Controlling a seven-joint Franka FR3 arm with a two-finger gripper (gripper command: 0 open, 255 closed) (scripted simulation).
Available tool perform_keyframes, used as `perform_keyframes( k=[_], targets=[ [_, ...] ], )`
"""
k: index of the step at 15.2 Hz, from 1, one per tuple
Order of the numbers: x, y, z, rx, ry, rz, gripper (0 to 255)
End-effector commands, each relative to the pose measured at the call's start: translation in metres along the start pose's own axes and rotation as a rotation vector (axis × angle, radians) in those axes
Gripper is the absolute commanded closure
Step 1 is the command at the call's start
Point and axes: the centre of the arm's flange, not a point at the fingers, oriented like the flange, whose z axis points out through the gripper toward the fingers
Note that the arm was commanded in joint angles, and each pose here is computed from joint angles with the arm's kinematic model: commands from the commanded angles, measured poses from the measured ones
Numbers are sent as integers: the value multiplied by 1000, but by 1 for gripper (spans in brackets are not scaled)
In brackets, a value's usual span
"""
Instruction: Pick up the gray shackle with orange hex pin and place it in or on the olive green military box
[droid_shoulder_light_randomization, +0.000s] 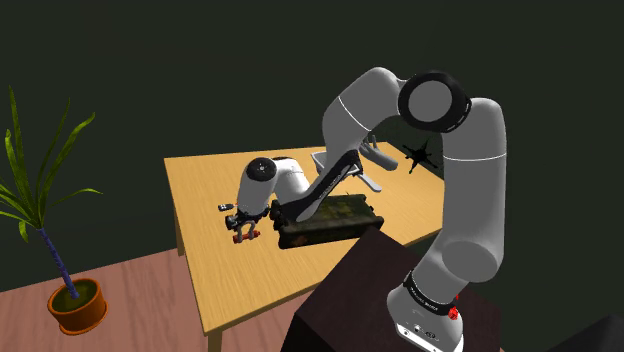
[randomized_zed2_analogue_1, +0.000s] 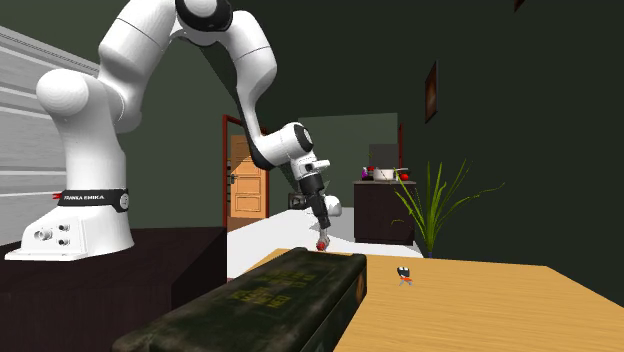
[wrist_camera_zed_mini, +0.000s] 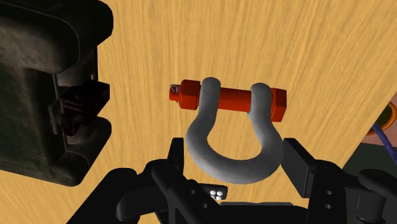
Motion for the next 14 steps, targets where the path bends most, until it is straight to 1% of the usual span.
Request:
perform_keyframes(
  k=[1, 14],
  targets=[
    [3, 2, -11, 0, 0, 0, 255],
    [27, 9, -75, 0, 0, 0, 255]
  ],
)
